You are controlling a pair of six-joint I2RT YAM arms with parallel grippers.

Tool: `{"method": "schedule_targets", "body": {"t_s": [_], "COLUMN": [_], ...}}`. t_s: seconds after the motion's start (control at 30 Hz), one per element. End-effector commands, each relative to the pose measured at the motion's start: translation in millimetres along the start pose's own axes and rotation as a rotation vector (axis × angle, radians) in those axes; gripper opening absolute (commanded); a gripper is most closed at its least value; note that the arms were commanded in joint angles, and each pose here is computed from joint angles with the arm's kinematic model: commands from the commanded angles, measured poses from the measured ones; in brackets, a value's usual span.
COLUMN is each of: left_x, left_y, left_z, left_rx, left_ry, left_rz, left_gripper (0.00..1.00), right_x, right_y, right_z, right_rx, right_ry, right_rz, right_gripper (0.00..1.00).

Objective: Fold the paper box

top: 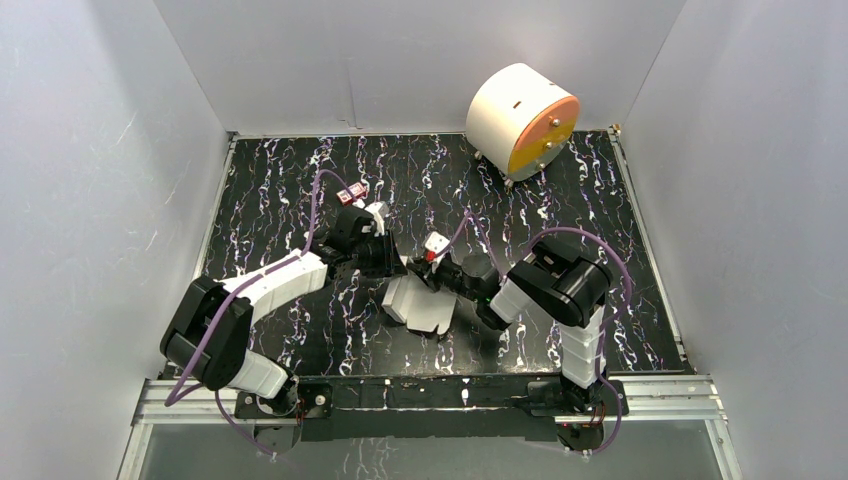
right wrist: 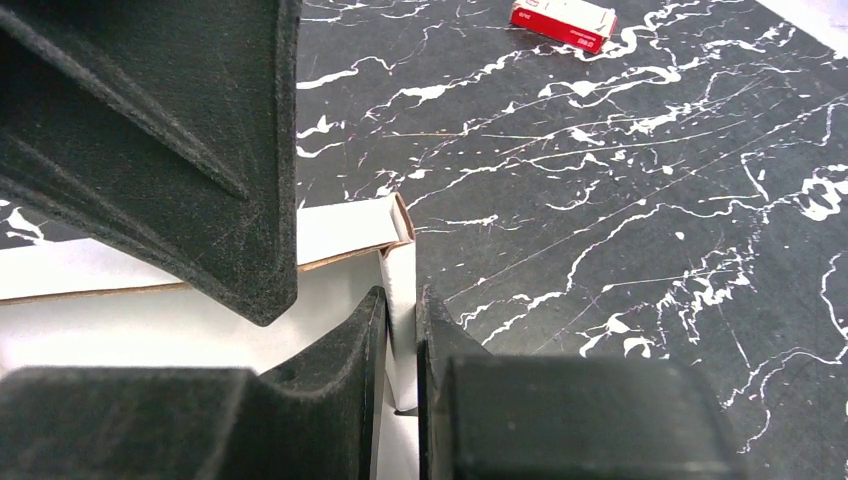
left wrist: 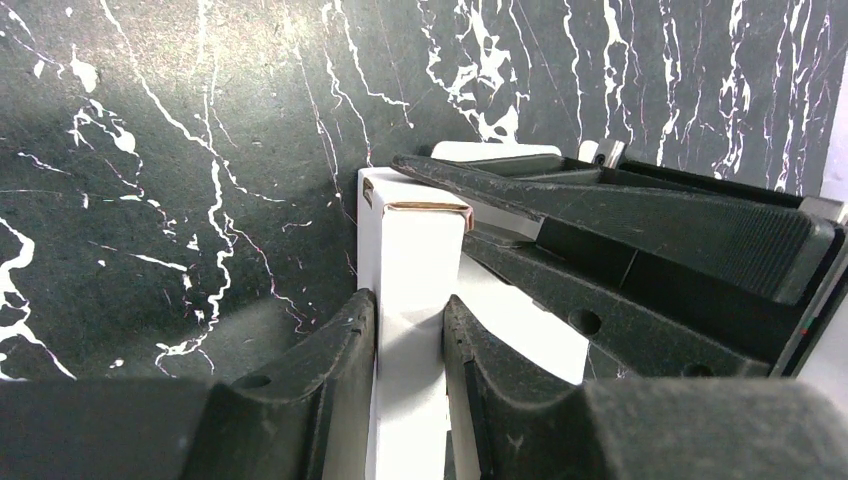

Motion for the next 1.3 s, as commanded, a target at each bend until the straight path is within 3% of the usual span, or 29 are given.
{"method": "schedule_targets", "body": {"t_s": [0.0, 0.33, 0.5, 0.7, 1.07, 1.27], "left_x": [3, 7, 13, 21, 18, 22], "left_y": [9, 19, 19, 7, 2, 0], "left_z": [-34, -67, -61, -25, -2, -2], "left_rx": [0.163, 0.323, 0.306, 0.129, 0.038, 0.065], "left_ry": [0.033, 0.080, 0.090, 0.099, 0.127, 0.204], "left_rz": [0.032, 0.026, 0.008, -0.047, -0.166, -0.200], "left_gripper": [0.21, 0.21, 0.21, 0.19, 0.19, 0.19], "right_x": [-21, -30, -28, -38, -78, -79], "right_y": [-7, -6, -7, 2, 47, 82], "right_z": [-33, -44, -39, -20, -4, -3], "right_rx": [0.216, 0.511, 0.477, 0.374, 0.417, 0.521], "right_ry": [0.085, 0.166, 0.163, 0.123, -0.121, -0.311], "right_rz": [-0.049, -0.088, -0.070, -0.011, 0.211, 0.292], "right_gripper": [0.18, 0.21, 0.27, 0.40, 0.64, 0.68]}}
Point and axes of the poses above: each gripper's point midway between its finger pads, its own y axis back along the fingers, its own z axis along the line the jaws close on, x = y × z, the point moved 1 cm from there along y, back along the fingers, and after that the axes turned 11 degrees about -y, right-handed, at the moved point
